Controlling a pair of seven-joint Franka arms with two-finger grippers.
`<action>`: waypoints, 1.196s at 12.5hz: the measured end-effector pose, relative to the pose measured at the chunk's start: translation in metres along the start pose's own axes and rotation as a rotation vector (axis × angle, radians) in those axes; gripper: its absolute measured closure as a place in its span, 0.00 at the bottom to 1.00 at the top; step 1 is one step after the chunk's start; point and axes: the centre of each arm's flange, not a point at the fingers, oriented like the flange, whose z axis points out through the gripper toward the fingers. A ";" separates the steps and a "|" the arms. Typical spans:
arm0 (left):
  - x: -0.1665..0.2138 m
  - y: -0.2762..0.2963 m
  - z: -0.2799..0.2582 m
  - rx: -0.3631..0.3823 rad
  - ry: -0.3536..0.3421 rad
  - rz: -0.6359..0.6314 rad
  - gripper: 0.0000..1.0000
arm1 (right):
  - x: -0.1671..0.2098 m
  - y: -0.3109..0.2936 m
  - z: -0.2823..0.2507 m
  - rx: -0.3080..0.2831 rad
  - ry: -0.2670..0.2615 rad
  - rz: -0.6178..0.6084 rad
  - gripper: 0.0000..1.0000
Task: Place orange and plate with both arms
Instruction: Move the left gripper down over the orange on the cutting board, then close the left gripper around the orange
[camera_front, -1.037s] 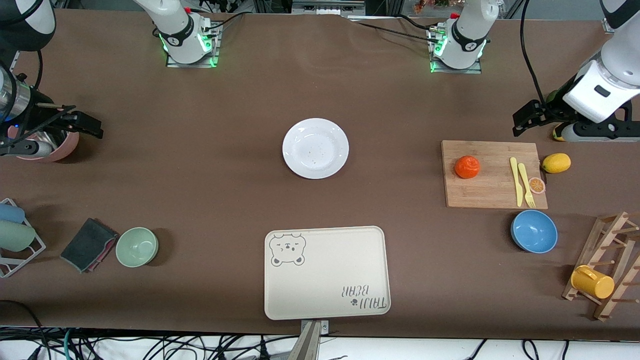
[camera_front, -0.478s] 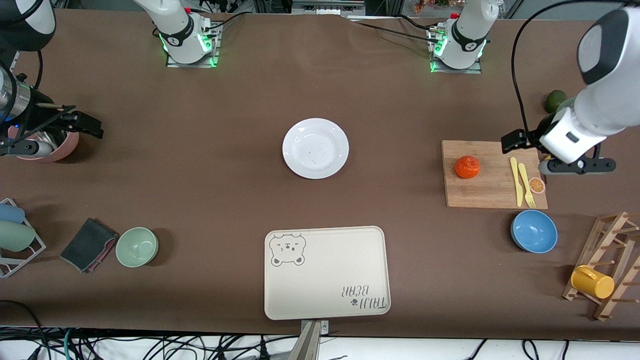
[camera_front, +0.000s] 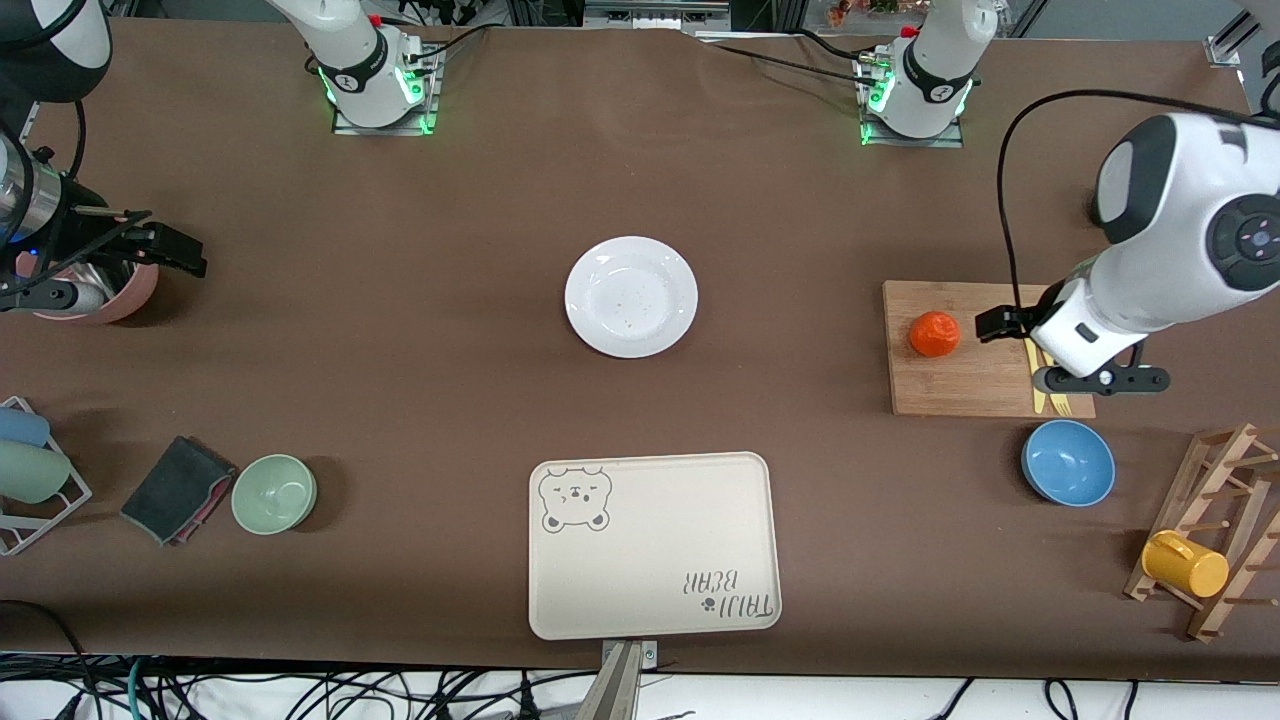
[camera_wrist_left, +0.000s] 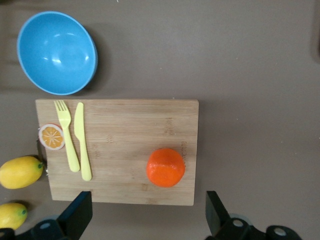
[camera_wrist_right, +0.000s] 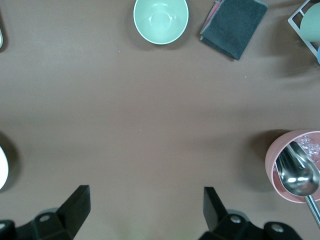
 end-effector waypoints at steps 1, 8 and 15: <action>-0.001 0.003 0.018 -0.002 0.010 0.005 0.00 | 0.000 0.000 0.000 0.000 0.000 0.000 0.00; -0.032 0.025 0.132 -0.016 0.031 0.053 0.00 | 0.000 0.000 0.000 0.000 0.000 0.000 0.00; -0.046 0.018 0.183 -0.027 0.073 0.149 0.00 | 0.000 0.000 0.000 0.000 0.000 0.000 0.00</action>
